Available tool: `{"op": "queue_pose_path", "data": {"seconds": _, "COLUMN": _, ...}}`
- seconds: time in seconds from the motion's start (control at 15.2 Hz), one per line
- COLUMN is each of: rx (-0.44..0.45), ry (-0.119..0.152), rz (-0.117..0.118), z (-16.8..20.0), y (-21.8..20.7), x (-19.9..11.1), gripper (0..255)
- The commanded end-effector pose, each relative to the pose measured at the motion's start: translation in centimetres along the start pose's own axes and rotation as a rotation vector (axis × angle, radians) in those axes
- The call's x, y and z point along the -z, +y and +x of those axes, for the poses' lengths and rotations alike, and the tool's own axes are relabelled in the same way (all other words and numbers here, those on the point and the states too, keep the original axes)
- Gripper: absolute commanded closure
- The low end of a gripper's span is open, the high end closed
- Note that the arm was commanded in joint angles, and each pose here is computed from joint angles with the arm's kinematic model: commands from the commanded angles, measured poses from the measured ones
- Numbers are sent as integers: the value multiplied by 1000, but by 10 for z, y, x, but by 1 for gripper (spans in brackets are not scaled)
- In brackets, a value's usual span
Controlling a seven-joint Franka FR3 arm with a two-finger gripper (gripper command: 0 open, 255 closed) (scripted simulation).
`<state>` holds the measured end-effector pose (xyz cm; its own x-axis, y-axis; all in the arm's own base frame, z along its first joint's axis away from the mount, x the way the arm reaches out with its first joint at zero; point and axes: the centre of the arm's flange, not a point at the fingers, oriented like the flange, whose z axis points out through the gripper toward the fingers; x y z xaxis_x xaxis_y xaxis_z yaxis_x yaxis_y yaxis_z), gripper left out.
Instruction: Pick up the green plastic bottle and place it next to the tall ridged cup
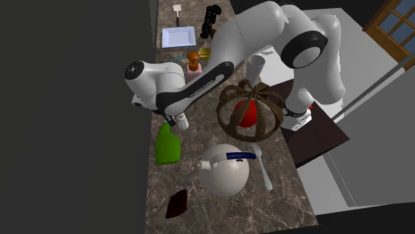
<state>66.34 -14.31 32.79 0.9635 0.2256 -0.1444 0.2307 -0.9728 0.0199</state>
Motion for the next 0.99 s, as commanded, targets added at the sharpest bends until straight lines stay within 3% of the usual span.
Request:
{"op": "queue_pose_path", "data": {"seconds": 0.0, "rx": 0, "ry": -1, "rz": 0, "z": 0, "y": 0, "x": 0, "gripper": 255}}
{"op": "queue_pose_path", "data": {"seconds": 0.92, "rx": 0, "ry": -1, "rz": 0, "z": -10, "y": 1, "x": 67, "gripper": 255}}
